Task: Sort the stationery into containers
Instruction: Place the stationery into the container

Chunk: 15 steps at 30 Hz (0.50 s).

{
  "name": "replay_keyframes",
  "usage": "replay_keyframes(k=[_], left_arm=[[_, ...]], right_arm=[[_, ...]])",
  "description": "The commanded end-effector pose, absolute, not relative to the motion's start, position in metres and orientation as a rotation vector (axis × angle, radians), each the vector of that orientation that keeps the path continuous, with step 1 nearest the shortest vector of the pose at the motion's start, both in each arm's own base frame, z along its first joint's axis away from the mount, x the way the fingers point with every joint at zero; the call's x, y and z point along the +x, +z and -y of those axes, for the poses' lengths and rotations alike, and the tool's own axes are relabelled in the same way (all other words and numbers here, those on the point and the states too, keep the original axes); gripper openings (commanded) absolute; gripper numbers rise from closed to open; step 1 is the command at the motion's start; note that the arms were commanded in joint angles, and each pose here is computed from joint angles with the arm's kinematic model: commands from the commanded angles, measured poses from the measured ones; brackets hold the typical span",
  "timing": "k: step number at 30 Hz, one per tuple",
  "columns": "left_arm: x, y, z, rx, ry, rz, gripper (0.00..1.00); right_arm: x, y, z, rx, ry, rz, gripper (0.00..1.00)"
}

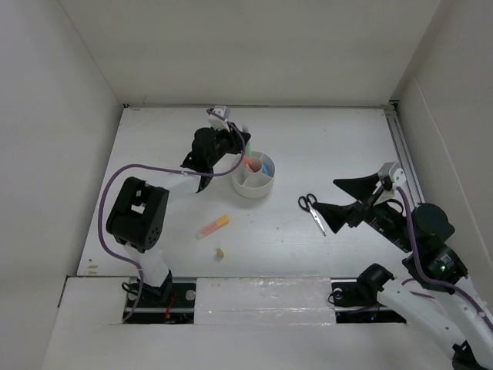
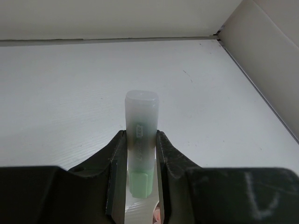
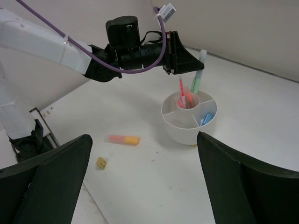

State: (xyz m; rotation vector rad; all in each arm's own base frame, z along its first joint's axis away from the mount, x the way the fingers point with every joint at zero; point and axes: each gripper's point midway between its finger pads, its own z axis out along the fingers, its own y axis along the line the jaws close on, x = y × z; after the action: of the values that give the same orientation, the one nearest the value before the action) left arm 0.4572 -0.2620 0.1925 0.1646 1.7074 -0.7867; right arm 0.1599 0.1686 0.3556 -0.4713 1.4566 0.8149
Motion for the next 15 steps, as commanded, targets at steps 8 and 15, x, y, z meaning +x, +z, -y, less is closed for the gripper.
replay_keyframes(k=[8,15], left_arm=[[0.458,0.194,0.27,0.203,-0.751,-1.686,0.0],[0.457,0.189,0.269,0.212,-0.721,-1.69,0.0]], right_arm=[[0.151,0.383,-0.156,-0.448,0.794,-1.384,1.0],[0.149,0.383,-0.154,-0.454,0.787,-1.381,1.0]])
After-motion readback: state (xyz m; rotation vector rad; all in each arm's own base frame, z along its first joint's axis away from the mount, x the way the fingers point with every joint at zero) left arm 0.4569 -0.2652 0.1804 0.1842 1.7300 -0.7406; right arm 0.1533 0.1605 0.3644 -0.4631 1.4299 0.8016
